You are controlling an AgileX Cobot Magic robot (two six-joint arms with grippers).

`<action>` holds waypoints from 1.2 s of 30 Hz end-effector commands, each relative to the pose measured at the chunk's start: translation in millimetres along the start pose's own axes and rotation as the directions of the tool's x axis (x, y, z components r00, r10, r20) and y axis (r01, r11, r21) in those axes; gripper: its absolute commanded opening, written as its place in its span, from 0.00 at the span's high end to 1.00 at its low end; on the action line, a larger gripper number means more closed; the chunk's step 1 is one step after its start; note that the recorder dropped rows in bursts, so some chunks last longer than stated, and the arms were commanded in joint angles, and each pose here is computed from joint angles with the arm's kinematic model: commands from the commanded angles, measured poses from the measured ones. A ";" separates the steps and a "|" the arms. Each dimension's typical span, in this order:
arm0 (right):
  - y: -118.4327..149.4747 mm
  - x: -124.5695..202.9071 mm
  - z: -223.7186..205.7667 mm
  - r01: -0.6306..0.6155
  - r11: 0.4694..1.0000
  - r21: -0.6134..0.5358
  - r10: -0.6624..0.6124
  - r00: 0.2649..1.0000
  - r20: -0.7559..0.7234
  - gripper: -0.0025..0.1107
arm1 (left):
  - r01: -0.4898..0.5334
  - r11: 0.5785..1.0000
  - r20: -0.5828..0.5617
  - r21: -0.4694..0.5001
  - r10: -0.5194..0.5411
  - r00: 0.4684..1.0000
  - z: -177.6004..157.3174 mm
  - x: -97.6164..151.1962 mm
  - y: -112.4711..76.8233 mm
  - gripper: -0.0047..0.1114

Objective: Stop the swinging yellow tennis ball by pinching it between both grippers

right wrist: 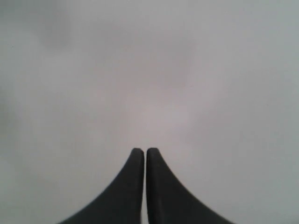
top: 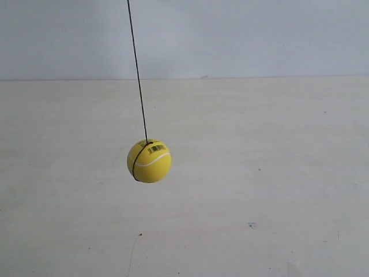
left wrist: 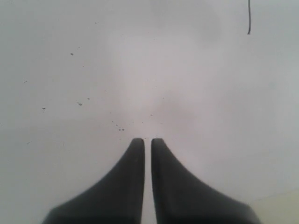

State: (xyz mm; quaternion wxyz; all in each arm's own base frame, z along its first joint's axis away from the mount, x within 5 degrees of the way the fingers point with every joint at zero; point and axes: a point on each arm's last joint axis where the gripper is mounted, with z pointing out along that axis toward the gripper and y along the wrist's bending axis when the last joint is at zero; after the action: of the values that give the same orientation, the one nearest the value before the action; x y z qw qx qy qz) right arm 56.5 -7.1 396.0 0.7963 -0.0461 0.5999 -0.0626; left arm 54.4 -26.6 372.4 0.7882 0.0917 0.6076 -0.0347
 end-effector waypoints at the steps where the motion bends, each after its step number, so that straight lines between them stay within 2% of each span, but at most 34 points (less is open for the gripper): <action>1: 1.7 16.1 -9.5 -0.023 1.000 -0.013 0.023 1.000 -0.020 0.98 | 0.022 1.000 0.024 0.020 -0.023 0.999 -12.1 4.4 -7.8 0.92; 5: 2.3 27.4 -16.2 -0.090 0.996 -0.011 0.090 0.995 -0.046 0.98 | 0.031 0.999 0.037 0.026 -0.032 0.999 -21.3 13.0 -12.7 0.92; 15: 8.4 62.5 -26.7 -0.058 0.998 -0.026 0.055 0.994 -0.096 0.98 | 0.065 0.998 0.053 -0.015 -0.064 0.997 -41.1 51.8 -17.4 0.92; 19: 11.0 79.2 -34.4 -0.081 0.996 -0.033 0.077 0.991 -0.112 0.98 | 0.097 0.995 0.008 -0.031 -0.097 0.995 -38.8 71.5 -13.4 0.92; 22: 10.8 81.0 -40.6 -0.092 0.995 -0.038 0.088 0.993 -0.083 0.98 | 0.110 0.992 -0.018 -0.063 -0.111 0.994 -37.8 84.3 -9.6 0.92; 28: 4.4 86.1 -46.1 -0.116 0.993 0.029 0.118 0.985 -0.124 0.98 | 0.151 0.973 -0.044 -0.177 -0.161 0.986 -37.7 107.9 1.4 0.92; 36: 5.2 86.3 -46.3 -0.205 0.978 0.031 0.207 0.970 -0.125 0.98 | 0.174 0.968 -0.064 -0.180 -0.188 0.980 -38.1 119.1 2.7 0.92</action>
State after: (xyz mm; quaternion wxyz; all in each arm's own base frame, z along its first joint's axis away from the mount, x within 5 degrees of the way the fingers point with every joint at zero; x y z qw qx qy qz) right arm 36.2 -15.1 301.6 0.7595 0.0182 0.6503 0.0002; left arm 48.7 -11.4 252.2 0.7635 -0.0180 0.6442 -0.0419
